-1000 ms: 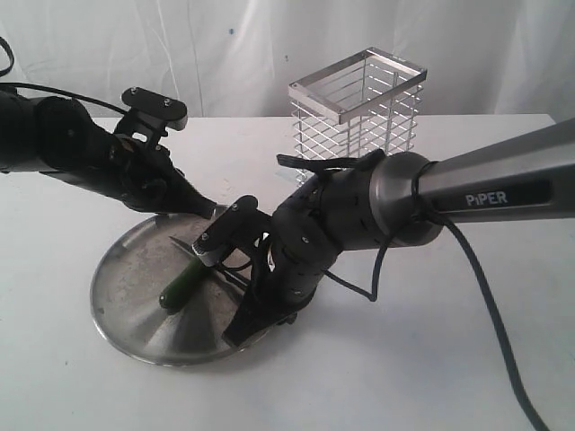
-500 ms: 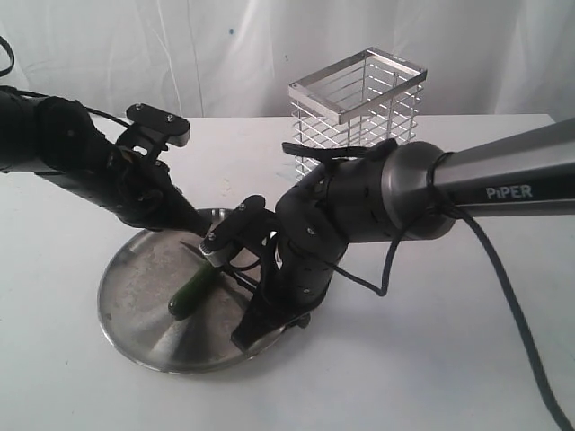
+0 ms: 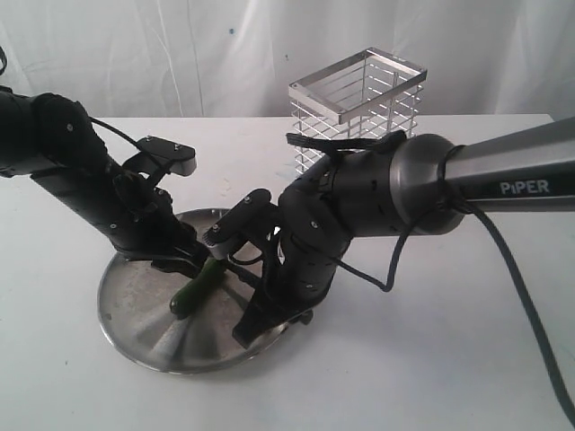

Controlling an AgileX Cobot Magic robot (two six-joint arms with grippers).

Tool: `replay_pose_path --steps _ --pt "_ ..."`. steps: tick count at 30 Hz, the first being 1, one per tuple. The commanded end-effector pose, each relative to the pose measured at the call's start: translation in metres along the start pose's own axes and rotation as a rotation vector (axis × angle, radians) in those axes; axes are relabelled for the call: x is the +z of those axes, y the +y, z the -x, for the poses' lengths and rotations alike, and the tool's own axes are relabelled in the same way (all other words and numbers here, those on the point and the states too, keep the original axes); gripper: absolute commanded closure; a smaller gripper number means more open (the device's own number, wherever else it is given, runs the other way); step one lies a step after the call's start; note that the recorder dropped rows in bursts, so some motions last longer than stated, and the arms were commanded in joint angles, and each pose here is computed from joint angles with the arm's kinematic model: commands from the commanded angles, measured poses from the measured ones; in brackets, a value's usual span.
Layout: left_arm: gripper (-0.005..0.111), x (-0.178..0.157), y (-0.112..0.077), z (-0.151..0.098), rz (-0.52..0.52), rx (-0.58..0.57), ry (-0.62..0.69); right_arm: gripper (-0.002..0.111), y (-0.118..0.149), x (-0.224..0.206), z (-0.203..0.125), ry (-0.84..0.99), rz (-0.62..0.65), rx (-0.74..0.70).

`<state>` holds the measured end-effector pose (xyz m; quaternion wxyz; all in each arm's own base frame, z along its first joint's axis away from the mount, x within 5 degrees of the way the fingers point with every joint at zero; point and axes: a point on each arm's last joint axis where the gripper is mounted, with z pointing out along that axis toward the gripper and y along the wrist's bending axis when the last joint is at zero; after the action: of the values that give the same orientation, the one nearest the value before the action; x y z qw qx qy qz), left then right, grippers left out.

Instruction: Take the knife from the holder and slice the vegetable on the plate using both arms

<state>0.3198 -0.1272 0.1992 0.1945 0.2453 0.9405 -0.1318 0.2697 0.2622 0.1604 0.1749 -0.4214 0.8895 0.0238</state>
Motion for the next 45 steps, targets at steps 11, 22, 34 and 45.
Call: replay_pose_path --steps 11,22,34,45 --pt "0.053 -0.001 -0.004 0.001 -0.021 -0.003 -0.022 0.108 -0.001 -0.003 -0.008 0.085 -0.004 0.01" --pt "0.053 -0.001 -0.004 0.002 -0.023 -0.01 -0.028 0.108 0.007 -0.009 -0.009 0.097 0.004 0.095" --pt "0.053 -0.001 -0.004 0.003 -0.028 -0.022 -0.037 0.108 0.019 -0.009 -0.01 0.111 0.008 0.219" --pt "0.052 0.011 -0.011 -0.014 -0.111 0.029 0.031 0.108 0.024 -0.006 -0.008 0.072 0.037 0.245"
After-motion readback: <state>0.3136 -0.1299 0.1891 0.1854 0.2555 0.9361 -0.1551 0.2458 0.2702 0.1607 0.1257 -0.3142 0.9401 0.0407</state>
